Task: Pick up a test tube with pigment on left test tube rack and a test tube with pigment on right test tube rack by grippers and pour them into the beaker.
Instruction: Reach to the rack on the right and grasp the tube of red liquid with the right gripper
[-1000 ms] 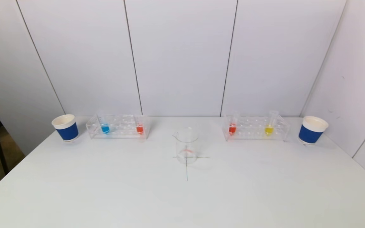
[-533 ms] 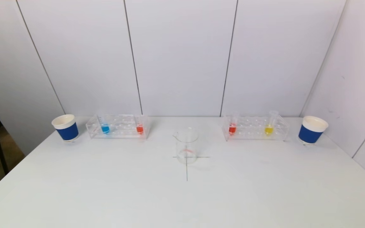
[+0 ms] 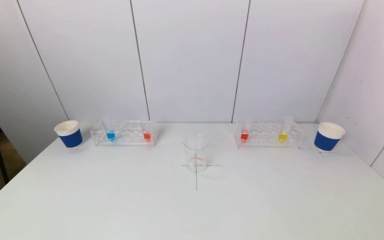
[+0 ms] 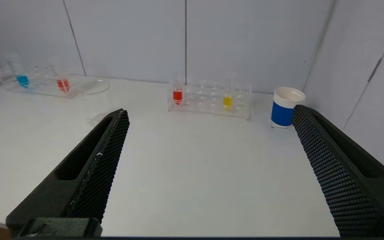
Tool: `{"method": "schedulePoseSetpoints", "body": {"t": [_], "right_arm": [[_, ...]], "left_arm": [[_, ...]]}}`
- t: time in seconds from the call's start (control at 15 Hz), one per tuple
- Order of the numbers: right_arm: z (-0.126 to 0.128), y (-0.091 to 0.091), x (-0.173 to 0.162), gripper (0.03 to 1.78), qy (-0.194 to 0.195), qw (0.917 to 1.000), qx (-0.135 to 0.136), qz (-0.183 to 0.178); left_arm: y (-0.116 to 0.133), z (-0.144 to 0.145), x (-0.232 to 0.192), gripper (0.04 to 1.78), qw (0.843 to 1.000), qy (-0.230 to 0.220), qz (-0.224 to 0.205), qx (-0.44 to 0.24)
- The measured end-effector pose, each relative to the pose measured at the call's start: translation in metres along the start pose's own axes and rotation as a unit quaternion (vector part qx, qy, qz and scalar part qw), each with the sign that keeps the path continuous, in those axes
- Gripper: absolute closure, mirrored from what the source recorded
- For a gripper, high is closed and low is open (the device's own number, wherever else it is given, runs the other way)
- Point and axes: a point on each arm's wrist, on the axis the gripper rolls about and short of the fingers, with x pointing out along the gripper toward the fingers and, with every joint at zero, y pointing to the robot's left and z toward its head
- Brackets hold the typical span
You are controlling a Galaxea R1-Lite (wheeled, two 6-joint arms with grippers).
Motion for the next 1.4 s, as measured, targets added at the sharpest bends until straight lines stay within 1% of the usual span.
{"method": "schedulePoseSetpoints", "body": {"t": [0.13, 0.47, 0.73, 0.93, 1.13, 1.27, 1.4], "right_arm": [[0.012, -0.001, 0.015, 0.04, 0.015, 0.9996, 0.003, 0.022], [0.032, -0.007, 0.067, 0.04, 0.018, 0.9977, 0.012, 0.064], [0.032, -0.011, 0.104, 0.04, 0.059, 0.9948, 0.023, 0.080], [0.033, -0.013, 0.124, 0.04, 0.085, 0.9893, 0.029, 0.115], [0.034, -0.016, 0.149, 0.04, 0.106, 0.9865, 0.033, 0.121], [0.033, -0.019, 0.172, 0.04, 0.100, 0.9871, 0.032, 0.121], [0.027, -0.023, 0.195, 0.04, 0.092, 0.9879, 0.029, 0.121]], "left_arm": [[0.000, 0.000, 0.000, 0.10, 1.000, 0.000, 0.000, 0.000], [0.000, 0.000, 0.000, 0.10, 1.000, 0.000, 0.000, 0.000], [0.000, 0.000, 0.000, 0.10, 1.000, 0.000, 0.000, 0.000], [0.000, 0.000, 0.000, 0.10, 1.000, 0.000, 0.000, 0.000], [0.000, 0.000, 0.000, 0.10, 1.000, 0.000, 0.000, 0.000], [0.000, 0.000, 0.000, 0.10, 1.000, 0.000, 0.000, 0.000], [0.000, 0.000, 0.000, 0.10, 1.000, 0.000, 0.000, 0.000]]}}
